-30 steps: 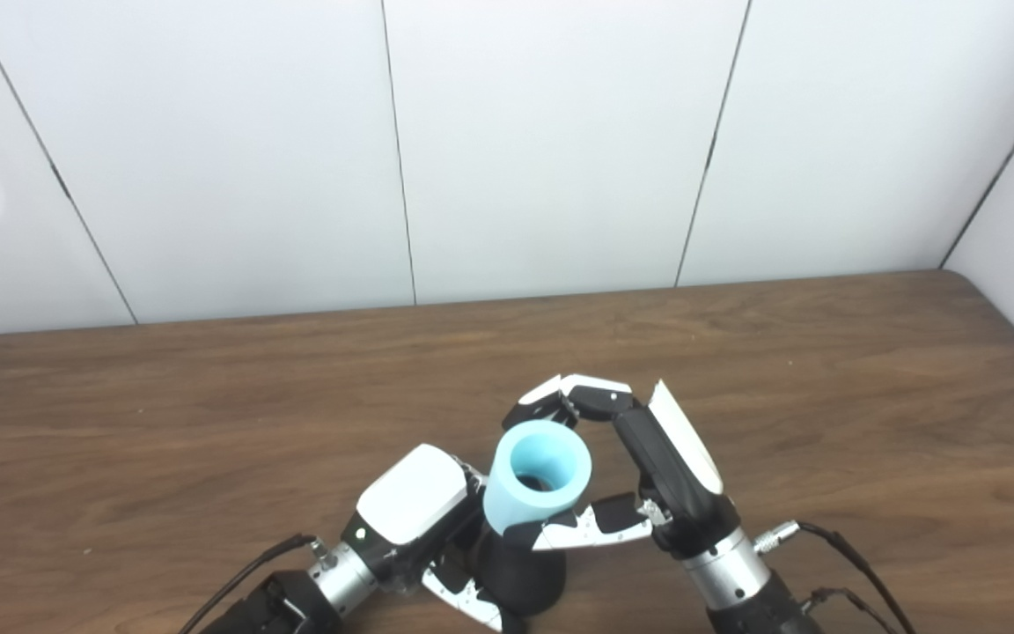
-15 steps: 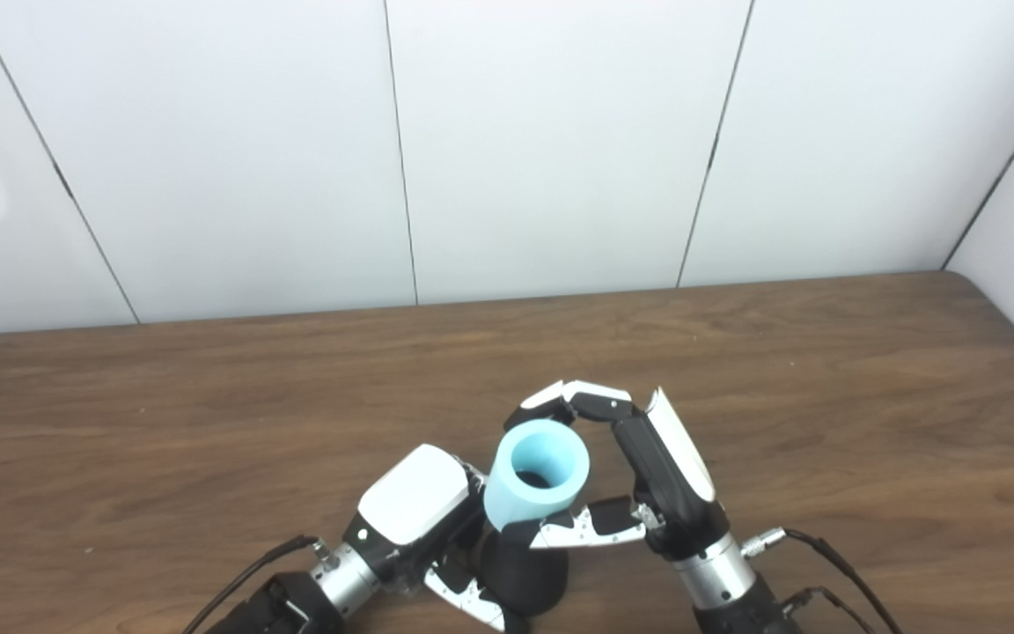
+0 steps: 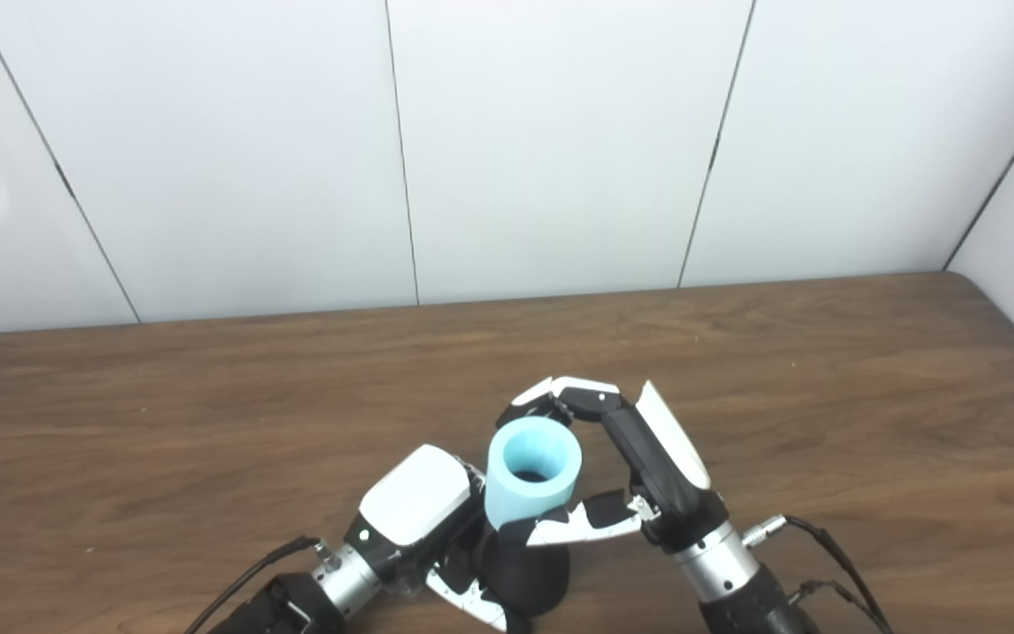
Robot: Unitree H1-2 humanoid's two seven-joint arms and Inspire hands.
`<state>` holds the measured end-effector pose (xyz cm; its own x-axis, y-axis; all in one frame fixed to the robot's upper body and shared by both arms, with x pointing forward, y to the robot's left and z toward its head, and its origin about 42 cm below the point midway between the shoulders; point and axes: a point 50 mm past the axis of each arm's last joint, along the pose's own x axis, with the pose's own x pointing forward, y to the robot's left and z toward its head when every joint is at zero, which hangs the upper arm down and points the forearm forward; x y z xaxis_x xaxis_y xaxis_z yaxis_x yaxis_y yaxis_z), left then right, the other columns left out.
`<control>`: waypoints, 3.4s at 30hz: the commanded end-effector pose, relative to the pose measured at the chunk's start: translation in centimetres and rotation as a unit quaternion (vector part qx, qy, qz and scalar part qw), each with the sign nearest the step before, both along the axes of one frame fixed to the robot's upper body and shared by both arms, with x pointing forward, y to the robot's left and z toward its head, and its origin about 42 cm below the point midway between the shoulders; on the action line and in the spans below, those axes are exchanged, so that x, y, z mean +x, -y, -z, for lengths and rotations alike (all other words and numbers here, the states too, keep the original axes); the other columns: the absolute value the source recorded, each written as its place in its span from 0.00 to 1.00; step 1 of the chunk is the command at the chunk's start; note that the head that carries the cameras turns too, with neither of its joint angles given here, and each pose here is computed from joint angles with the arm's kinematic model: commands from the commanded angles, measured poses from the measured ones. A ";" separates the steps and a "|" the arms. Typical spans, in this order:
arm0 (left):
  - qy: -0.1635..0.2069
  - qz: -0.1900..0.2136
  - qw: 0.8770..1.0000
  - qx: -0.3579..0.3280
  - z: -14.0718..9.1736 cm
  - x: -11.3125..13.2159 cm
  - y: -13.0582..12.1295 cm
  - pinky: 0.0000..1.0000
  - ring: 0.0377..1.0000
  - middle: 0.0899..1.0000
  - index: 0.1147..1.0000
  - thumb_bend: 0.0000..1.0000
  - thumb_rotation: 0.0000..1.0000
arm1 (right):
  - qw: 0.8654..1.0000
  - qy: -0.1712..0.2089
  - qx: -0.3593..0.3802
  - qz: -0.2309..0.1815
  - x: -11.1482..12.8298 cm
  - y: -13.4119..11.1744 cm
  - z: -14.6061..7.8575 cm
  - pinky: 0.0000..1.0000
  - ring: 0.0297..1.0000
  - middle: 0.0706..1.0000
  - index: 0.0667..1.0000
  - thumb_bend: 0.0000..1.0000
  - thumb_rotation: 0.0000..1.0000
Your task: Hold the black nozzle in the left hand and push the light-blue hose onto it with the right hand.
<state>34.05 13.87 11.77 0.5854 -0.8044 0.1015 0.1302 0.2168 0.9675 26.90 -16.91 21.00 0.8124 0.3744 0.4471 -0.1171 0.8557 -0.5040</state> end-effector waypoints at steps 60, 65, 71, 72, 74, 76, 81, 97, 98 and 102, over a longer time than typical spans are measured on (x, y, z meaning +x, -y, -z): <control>-0.044 0.005 0.997 0.065 3.1 -2.0 0.0 0.18 0.21 0.32 0.42 0.52 0.00 | 0.993 0.070 -0.077 0.047 -0.1 0.4 0.6 0.25 0.35 0.44 0.50 0.51 0.00; -0.040 0.006 0.997 0.066 3.2 -2.0 0.0 0.19 0.22 0.32 0.42 0.52 0.00 | 0.997 0.033 -0.054 0.038 0.0 0.4 0.0 0.28 0.37 0.44 0.50 0.51 0.00; -0.041 0.006 0.997 0.068 3.2 -2.1 0.1 0.19 0.22 0.32 0.42 0.52 0.00 | 0.999 -0.012 -0.027 0.036 0.4 0.5 -0.6 0.25 0.34 0.43 0.52 0.51 0.00; -0.042 0.005 0.997 0.069 3.2 -2.1 0.1 0.19 0.22 0.32 0.42 0.52 0.00 | 0.999 -0.019 -0.027 0.037 0.4 0.5 -0.7 0.25 0.34 0.43 0.52 0.51 0.00; -0.042 0.004 0.997 0.068 3.1 -2.1 0.1 0.18 0.21 0.38 0.42 0.52 0.00 | 0.998 -0.028 -0.029 0.038 0.6 0.6 -0.7 0.27 0.35 0.44 0.52 0.51 0.00; -0.040 0.004 0.997 0.066 3.1 -2.1 0.1 0.17 0.20 0.41 0.41 0.52 0.00 | 0.998 -0.033 -0.030 0.037 0.7 0.6 -0.7 0.26 0.35 0.44 0.52 0.51 0.00; -0.039 0.004 0.997 0.068 3.1 -2.1 0.1 0.19 0.22 0.33 0.42 0.52 0.00 | 0.998 -0.037 -0.030 0.034 0.7 0.5 -0.6 0.26 0.34 0.43 0.52 0.51 0.00; -0.040 0.003 0.997 0.069 3.1 -2.1 0.1 0.18 0.21 0.32 0.42 0.52 0.00 | 0.994 0.026 -0.097 0.037 -0.3 0.1 -0.5 0.22 0.33 0.43 0.52 0.51 0.00; -0.041 0.003 0.997 0.068 3.1 -2.1 0.1 0.18 0.21 0.32 0.42 0.52 0.00 | 0.992 0.037 -0.110 0.040 -0.3 0.1 -0.5 0.22 0.33 0.43 0.52 0.51 0.00; -0.040 0.003 0.997 0.070 3.1 -2.0 0.1 0.19 0.22 0.33 0.42 0.52 0.00 | 0.987 0.066 -0.136 0.048 -0.4 -0.1 0.0 0.23 0.35 0.44 0.50 0.51 0.00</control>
